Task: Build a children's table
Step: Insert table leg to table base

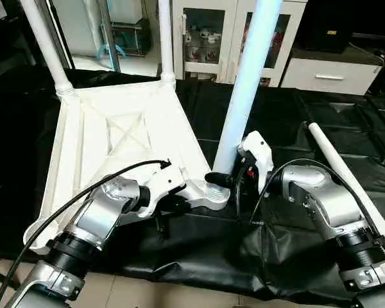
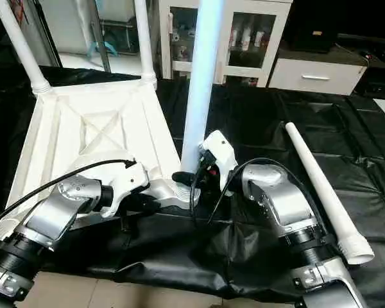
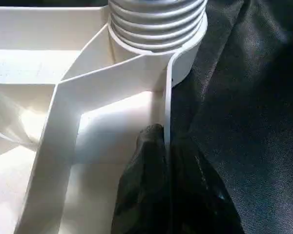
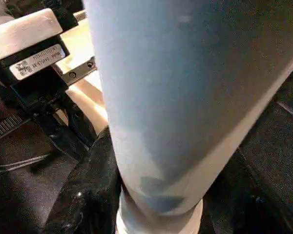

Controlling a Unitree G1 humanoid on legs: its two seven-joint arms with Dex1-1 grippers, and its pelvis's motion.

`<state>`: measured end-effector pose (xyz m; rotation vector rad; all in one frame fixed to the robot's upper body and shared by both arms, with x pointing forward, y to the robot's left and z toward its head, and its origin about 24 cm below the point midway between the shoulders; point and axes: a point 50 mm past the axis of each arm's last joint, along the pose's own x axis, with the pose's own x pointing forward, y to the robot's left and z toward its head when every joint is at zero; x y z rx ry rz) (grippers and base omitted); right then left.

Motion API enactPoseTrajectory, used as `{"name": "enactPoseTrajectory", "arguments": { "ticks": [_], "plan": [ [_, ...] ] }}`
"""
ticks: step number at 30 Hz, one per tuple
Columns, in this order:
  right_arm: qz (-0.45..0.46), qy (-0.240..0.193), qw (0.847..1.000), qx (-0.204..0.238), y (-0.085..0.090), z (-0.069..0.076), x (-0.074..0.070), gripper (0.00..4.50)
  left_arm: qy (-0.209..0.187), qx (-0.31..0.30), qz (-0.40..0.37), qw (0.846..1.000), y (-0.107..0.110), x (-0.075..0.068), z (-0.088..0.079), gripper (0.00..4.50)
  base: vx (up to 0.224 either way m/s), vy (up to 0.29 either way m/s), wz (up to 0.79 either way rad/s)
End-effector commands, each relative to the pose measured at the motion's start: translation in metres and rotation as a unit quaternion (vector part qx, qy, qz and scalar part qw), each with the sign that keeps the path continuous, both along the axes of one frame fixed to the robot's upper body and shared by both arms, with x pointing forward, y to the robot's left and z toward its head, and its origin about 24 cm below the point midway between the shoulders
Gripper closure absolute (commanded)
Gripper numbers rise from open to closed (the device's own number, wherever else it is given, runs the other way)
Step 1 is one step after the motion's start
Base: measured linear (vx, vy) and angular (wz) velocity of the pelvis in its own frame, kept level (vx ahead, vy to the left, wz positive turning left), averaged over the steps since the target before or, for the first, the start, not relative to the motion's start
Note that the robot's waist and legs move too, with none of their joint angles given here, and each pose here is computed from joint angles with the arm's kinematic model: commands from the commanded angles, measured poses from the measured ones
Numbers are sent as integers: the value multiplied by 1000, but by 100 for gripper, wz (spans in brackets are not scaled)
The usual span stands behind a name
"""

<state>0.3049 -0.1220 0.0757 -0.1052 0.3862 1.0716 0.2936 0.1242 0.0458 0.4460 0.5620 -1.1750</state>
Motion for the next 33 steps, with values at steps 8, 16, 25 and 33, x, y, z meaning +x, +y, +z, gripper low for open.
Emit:
{"name": "enactPoseTrajectory", "arguments": {
  "ticks": [8,16,25,33],
  "plan": [
    [-37,68,996,-45,-1,-55,-22,264,-34,-23,31,999,3,7,10,450,0,0,0],
    [-216,14,976,-34,1,-56,6,264,-20,-28,104,994,-17,7,-2,450,0,0,0],
    [-379,-9,925,-39,10,-52,40,264,-34,-39,220,974,-56,33,2,450,-48,-6,-2],
    [-440,-10,897,-44,27,-51,53,265,-84,-52,307,947,-70,55,16,450,50,-28,-7]
  ]
}}
